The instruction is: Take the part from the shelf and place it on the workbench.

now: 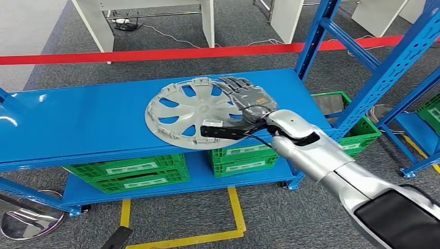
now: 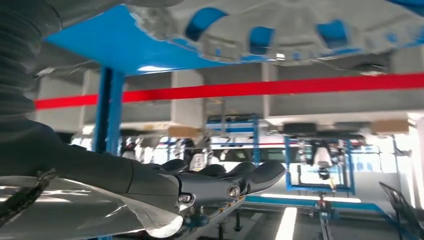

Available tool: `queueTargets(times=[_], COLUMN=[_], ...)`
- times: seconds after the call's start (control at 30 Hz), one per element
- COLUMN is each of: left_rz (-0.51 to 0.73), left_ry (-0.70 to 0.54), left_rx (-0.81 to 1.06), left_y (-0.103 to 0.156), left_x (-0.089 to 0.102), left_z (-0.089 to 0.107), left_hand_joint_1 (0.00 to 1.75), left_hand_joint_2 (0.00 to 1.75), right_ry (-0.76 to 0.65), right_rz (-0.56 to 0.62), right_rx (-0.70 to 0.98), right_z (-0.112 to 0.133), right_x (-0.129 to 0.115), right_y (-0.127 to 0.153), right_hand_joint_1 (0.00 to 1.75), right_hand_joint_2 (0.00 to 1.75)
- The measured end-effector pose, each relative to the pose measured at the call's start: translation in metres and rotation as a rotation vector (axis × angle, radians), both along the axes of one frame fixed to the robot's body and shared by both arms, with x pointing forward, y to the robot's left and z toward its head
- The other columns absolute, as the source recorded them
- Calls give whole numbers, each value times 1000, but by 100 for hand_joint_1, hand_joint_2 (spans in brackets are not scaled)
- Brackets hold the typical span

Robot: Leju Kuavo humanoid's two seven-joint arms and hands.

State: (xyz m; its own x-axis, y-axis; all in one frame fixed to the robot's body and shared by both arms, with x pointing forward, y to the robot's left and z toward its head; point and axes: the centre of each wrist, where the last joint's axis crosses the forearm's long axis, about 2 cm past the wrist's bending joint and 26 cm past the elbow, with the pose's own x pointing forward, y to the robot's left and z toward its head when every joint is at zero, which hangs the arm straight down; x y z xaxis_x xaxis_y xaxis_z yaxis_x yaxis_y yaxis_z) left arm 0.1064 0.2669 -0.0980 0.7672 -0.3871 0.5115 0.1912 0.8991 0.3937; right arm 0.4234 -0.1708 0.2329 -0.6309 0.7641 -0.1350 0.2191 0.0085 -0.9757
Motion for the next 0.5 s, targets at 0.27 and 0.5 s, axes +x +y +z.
queueTargets(times=[0.27,0.5], left_rz=[-3,-1], left_ry=[-16,-28], left_rx=[-8,-21], left_y=[1,2], left_x=[-1,-1], left_z=[0,0], left_hand_joint_1=[0,0], left_hand_joint_2=[0,0], right_ry=[8,90], right_rz=[-42,-72], right_rx=[-173,-237], right_z=[-3,0], right_x=[11,20], right_y=[-4,-10], right_hand_joint_1=[0,0], right_hand_joint_2=[175,175])
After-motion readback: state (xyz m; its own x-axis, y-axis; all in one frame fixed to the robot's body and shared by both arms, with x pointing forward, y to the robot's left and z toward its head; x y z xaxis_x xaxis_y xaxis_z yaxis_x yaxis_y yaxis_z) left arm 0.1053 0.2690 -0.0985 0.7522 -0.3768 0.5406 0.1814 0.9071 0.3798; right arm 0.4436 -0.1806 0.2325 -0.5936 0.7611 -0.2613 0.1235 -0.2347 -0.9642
